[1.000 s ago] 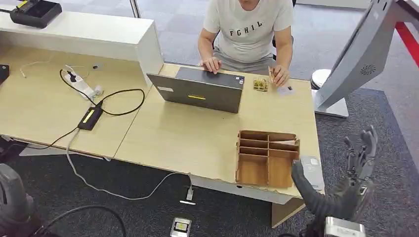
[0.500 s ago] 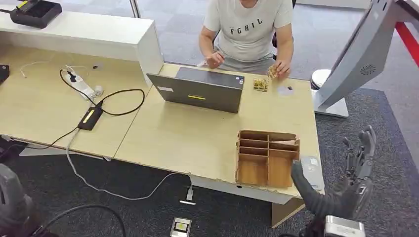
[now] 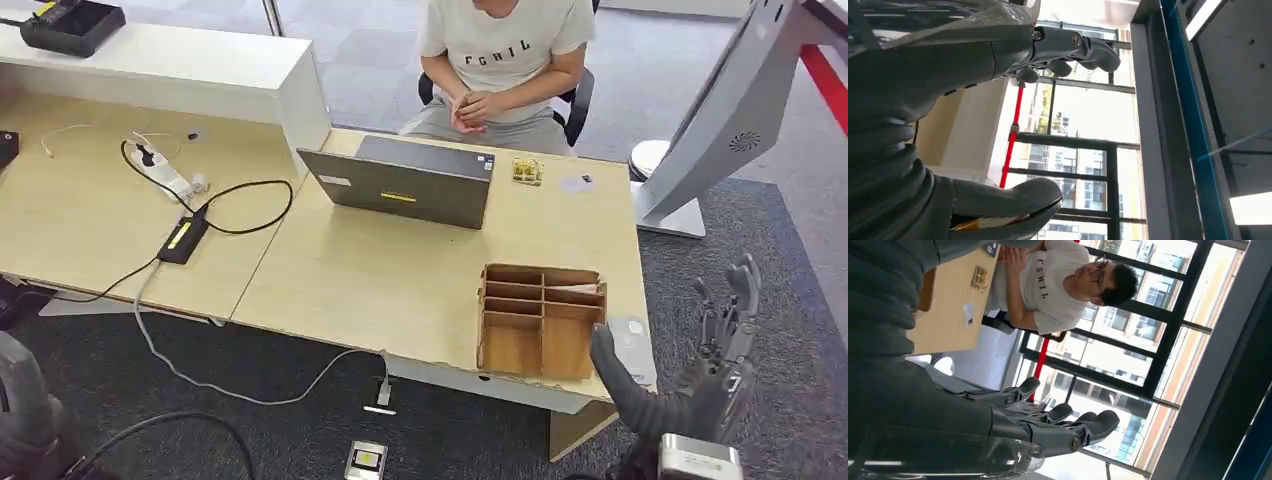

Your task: Pass the card to the sensor for recognition and then transmit it.

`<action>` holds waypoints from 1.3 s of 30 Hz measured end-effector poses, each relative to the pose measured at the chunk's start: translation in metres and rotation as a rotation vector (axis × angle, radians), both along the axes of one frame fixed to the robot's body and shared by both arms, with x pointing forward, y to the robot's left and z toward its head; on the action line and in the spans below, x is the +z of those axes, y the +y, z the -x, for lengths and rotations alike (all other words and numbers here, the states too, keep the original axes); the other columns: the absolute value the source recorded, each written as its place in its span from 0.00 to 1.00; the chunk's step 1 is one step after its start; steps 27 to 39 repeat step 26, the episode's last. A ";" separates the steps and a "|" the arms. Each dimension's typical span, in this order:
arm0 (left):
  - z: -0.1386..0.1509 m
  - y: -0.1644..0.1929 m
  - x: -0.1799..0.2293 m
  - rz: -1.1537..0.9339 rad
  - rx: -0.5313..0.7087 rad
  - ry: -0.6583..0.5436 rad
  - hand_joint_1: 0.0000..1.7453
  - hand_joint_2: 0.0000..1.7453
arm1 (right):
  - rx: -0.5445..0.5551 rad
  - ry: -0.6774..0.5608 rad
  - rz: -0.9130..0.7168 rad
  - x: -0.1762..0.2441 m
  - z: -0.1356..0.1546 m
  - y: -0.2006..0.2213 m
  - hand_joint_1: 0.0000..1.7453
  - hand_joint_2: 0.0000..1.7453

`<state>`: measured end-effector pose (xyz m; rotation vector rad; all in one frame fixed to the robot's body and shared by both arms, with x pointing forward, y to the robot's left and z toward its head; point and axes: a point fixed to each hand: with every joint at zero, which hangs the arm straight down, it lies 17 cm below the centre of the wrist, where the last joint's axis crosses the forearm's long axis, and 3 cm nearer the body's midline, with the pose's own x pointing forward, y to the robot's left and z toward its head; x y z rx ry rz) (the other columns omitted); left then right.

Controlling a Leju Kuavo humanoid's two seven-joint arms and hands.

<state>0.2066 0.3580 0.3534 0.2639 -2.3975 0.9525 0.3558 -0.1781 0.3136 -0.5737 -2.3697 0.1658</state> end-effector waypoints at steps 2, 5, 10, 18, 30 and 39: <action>0.000 0.000 0.000 0.002 -0.004 -0.001 0.10 1.00 | 0.001 -0.002 0.001 0.000 0.000 0.000 0.00 1.00; -0.001 -0.001 0.000 0.003 -0.008 -0.002 1.00 1.00 | 0.001 -0.004 0.002 0.000 0.001 0.000 0.00 1.00; -0.001 -0.003 0.001 0.000 -0.013 -0.004 1.00 1.00 | 0.002 -0.004 0.002 0.000 0.001 0.000 0.00 1.00; -0.002 -0.004 0.001 -0.007 -0.021 -0.005 1.00 1.00 | 0.001 -0.004 0.004 0.000 0.001 0.001 0.44 1.00; -0.004 -0.004 0.000 0.011 -0.051 -0.015 0.88 1.00 | -0.004 0.000 0.020 -0.004 0.003 0.002 0.93 1.00; -0.004 -0.004 0.000 0.011 -0.051 -0.015 0.88 1.00 | -0.004 0.000 0.020 -0.004 0.003 0.002 0.93 1.00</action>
